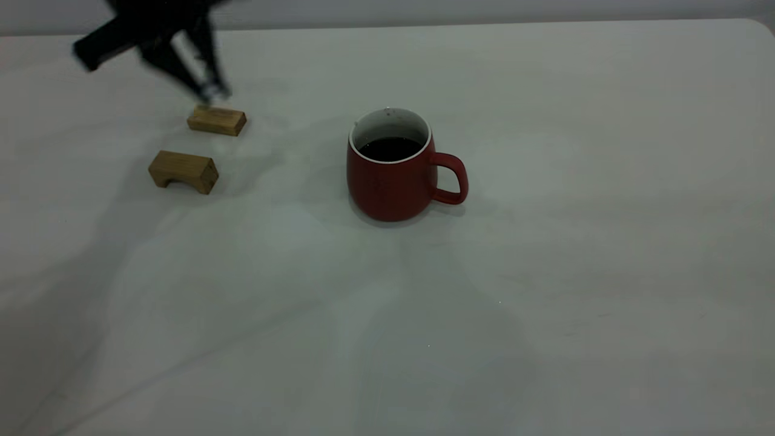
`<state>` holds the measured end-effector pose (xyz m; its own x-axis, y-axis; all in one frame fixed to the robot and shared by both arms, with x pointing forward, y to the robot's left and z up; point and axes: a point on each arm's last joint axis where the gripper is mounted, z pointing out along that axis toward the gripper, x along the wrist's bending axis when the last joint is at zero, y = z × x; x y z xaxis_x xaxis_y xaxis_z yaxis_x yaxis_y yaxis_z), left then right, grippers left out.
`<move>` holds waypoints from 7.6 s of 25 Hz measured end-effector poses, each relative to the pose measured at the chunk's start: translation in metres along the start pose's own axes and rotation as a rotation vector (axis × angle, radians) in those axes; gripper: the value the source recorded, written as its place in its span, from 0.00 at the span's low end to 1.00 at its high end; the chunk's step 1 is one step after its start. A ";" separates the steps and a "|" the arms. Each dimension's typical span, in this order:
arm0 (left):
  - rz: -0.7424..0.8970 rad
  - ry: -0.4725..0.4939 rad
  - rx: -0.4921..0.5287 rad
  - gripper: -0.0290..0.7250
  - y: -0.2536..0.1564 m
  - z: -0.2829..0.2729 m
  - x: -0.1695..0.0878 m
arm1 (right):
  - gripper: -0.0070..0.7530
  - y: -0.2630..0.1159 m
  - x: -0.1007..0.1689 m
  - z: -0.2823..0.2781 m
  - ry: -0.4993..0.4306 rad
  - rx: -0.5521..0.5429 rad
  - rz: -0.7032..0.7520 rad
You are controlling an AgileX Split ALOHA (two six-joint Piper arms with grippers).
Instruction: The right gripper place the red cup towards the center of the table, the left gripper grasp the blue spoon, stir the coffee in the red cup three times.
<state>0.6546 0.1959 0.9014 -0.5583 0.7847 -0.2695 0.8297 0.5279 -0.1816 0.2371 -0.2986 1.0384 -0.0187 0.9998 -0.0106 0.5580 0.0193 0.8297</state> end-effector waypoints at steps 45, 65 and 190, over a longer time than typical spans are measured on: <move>-0.947 -0.385 0.954 0.25 -0.024 0.108 -0.039 | 0.32 0.000 0.000 0.000 0.000 -0.001 0.000; -0.842 -0.313 0.887 0.25 -0.020 0.102 -0.044 | 0.32 0.000 0.000 0.000 0.000 -0.001 0.000; 0.621 0.172 -0.610 0.74 -0.245 -0.245 0.194 | 0.32 0.000 0.000 0.000 0.000 -0.001 0.000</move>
<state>0.3428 0.2982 1.1256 -0.0405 0.9992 0.0026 0.8657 0.0338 0.4994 0.2369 -0.2986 1.0384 -0.0186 0.9998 -0.0105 0.5570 0.0191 0.8303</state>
